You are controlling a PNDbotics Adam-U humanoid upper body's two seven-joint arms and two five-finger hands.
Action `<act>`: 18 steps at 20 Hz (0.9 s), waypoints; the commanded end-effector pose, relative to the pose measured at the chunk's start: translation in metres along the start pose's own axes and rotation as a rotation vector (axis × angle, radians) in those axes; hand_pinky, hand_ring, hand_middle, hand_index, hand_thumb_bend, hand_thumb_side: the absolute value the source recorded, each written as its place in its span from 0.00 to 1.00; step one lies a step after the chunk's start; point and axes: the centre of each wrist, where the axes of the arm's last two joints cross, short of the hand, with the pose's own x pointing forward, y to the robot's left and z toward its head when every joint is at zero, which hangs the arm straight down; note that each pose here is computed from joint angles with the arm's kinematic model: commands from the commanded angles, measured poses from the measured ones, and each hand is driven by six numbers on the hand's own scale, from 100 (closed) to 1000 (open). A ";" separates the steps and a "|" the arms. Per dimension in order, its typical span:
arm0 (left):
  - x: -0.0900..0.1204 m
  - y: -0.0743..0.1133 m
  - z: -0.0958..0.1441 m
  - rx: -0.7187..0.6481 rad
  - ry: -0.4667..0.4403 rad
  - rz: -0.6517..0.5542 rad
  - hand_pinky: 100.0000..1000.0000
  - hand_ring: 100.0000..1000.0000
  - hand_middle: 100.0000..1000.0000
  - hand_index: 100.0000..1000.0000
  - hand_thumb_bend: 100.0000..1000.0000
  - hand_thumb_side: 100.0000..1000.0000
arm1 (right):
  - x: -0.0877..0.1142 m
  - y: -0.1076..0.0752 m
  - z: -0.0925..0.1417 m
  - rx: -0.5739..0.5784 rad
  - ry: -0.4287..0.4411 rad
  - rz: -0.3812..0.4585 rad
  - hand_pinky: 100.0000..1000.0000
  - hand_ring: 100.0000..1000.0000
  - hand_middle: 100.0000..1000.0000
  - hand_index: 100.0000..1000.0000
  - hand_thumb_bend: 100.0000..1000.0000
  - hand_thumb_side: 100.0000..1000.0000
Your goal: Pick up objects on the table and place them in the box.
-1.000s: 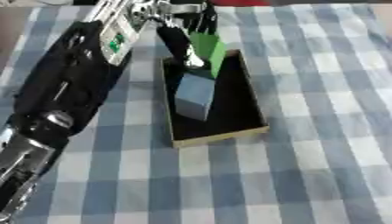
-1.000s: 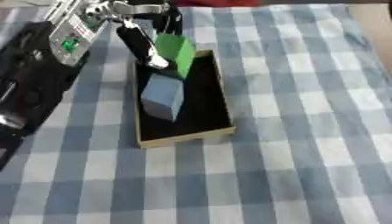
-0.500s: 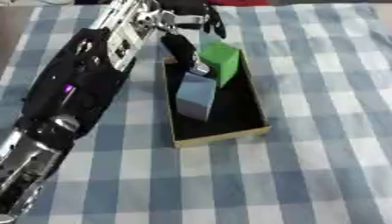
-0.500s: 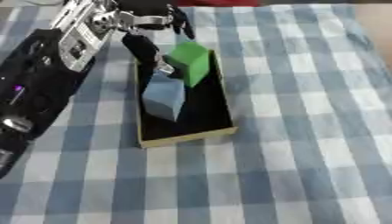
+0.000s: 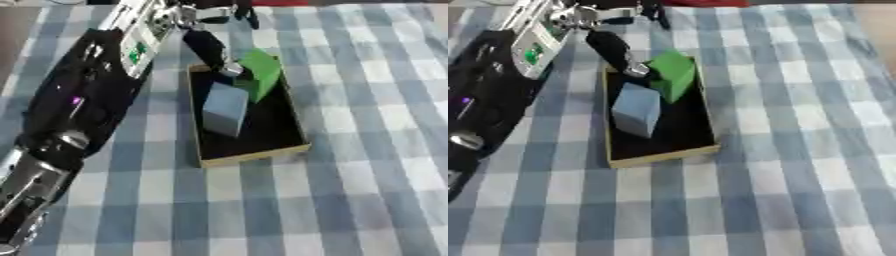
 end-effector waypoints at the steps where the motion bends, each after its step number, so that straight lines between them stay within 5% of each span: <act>1: 0.002 0.031 0.021 0.124 -0.010 -0.038 0.83 0.81 0.77 0.83 0.44 0.60 | 0.001 -0.008 -0.005 -0.020 -0.022 0.016 0.82 0.78 0.80 0.80 0.00 1.00; 8: 0.020 0.068 0.094 0.415 -0.004 -0.071 0.81 0.78 0.74 0.83 0.37 0.73 | -0.003 -0.010 -0.002 -0.025 -0.013 0.041 0.82 0.78 0.80 0.80 0.00 1.00; 18: 0.026 0.054 0.200 0.818 0.100 0.085 0.79 0.76 0.72 0.80 0.37 0.71 | -0.008 -0.015 -0.001 -0.043 -0.008 0.075 0.82 0.78 0.80 0.80 0.00 1.00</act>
